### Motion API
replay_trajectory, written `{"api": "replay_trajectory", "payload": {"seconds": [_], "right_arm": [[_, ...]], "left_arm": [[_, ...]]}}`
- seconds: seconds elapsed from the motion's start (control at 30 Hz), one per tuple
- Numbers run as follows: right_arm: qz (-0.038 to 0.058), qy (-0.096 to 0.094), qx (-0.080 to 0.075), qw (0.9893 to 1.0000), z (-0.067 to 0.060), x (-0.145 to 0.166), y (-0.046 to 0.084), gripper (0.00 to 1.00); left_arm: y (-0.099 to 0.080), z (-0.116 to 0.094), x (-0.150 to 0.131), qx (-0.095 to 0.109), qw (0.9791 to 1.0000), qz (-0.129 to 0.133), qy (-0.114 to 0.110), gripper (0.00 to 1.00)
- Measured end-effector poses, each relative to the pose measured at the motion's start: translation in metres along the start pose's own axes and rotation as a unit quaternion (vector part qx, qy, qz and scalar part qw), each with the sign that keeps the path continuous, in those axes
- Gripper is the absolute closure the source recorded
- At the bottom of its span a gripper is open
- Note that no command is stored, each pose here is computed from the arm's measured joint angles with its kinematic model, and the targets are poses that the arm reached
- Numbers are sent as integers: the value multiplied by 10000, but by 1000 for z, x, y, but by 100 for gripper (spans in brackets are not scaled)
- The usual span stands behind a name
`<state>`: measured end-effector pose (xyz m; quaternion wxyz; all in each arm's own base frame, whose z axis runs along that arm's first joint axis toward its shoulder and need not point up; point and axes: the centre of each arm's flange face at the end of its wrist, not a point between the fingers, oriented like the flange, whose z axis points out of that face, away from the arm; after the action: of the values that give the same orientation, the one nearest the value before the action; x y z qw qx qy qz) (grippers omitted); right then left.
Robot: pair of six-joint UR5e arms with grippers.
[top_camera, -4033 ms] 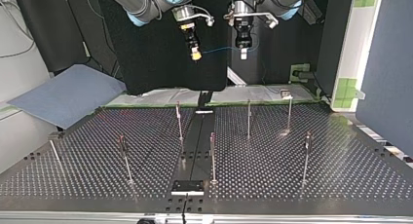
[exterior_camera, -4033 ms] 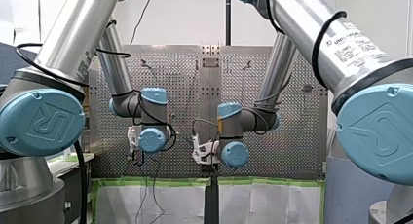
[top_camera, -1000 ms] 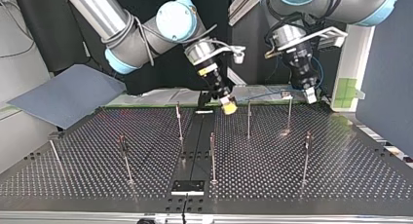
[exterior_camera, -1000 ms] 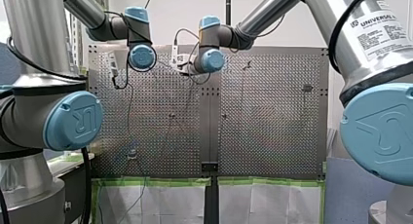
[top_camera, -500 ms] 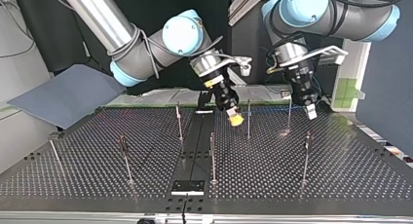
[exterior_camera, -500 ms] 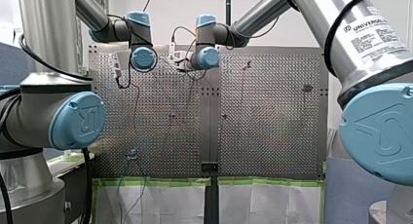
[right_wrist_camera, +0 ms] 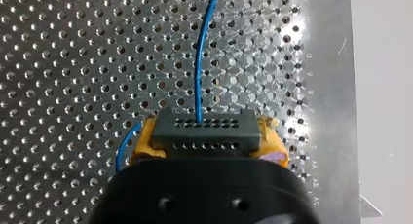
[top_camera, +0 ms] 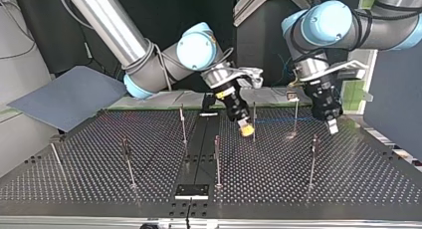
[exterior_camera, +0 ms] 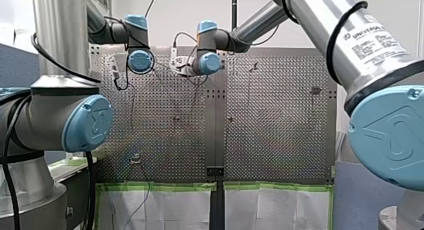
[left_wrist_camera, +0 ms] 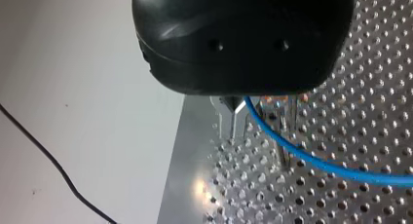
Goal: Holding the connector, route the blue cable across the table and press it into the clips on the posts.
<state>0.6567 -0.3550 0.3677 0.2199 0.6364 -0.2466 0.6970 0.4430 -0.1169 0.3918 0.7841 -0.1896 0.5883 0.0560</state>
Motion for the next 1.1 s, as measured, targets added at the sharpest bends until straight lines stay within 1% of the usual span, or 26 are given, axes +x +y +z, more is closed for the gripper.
{"api": "replay_trajectory", "payload": {"seconds": [0.13, 0.3, 0.5, 0.63, 0.77, 0.93, 1.1], "right_arm": [[-7, 89, 24, 10000, 5, 8, -3, 100], [-13, 147, 45, 9999, 8, 16, -7, 100], [-22, 103, 42, 9999, 11, 10, -8, 100], [-41, 39, 27, 10000, 16, -1, -7, 100], [-47, 34, -9, 10000, 21, -3, -3, 100], [-50, 102, -38, 9999, 26, 3, 0, 100], [-51, 172, -56, 9998, 29, 9, 3, 100]], "left_arm": [[6, 13, 5, 20, 10000, -66, 6, 100], [10, 27, 6, 80, 9998, -196, -55, 100], [12, 41, 2, 114, 9995, -259, -138, 100], [16, 48, 7, 91, 9996, -257, -105, 100], [22, 56, 15, 75, 9996, -266, -72, 100], [33, 68, 18, 83, 9997, -237, -79, 100], [45, 81, 14, 124, 9996, -233, -130, 100]]}}
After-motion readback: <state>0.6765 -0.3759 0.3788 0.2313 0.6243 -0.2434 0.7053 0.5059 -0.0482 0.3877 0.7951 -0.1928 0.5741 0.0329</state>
